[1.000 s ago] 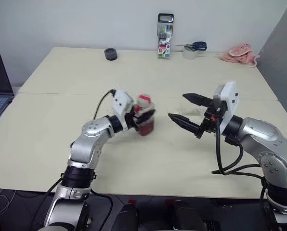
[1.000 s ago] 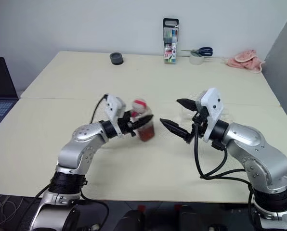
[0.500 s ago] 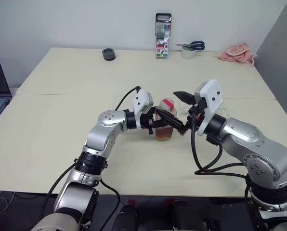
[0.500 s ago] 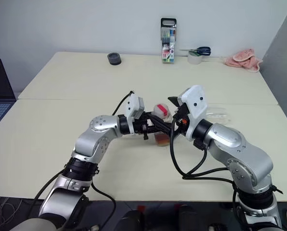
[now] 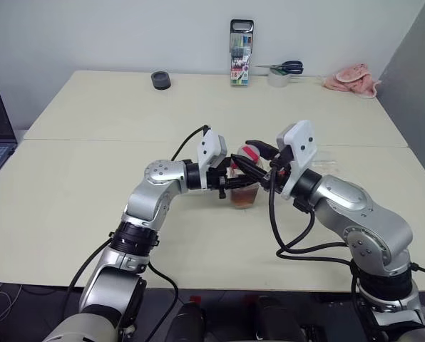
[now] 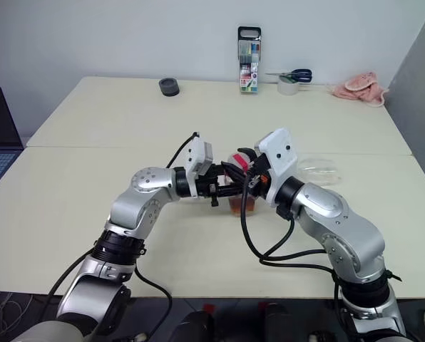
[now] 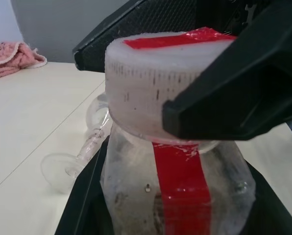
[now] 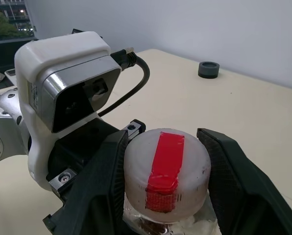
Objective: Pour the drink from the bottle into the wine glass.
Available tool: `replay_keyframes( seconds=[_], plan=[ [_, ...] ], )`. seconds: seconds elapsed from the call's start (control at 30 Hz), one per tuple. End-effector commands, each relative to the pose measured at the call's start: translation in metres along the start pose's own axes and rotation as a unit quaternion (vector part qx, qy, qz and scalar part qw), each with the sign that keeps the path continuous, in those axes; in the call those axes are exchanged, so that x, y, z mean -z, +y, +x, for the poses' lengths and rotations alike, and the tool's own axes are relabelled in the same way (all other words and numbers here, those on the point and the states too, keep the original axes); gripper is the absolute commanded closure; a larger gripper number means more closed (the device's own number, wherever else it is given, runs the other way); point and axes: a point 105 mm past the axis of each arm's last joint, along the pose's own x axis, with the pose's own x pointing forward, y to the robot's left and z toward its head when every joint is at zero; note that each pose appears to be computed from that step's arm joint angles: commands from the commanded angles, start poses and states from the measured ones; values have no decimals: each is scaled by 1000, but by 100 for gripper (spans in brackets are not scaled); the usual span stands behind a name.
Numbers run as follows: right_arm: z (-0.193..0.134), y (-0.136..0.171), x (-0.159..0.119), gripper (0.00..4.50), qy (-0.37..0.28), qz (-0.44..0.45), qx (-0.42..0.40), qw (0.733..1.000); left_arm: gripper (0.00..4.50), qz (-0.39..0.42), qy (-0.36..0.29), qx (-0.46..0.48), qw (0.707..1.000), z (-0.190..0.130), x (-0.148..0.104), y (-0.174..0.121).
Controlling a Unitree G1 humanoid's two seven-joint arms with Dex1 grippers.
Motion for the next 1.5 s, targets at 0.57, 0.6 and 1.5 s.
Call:
replay_keyframes(
  seconds=[0.57,0.6,1.5],
  plan=[
    [-14,-22,-19,95,-4,-112,-160,981,271,18,-17,27,999,-14,-16,12],
    [-18,-20,-21,66,-4,-114,-150,982,271,16,-18,21,999,-13,-16,14],
    [16,-8,-10,97,-79,-47,149,985,271,41,-15,6,999,3,-15,28]
  ],
)
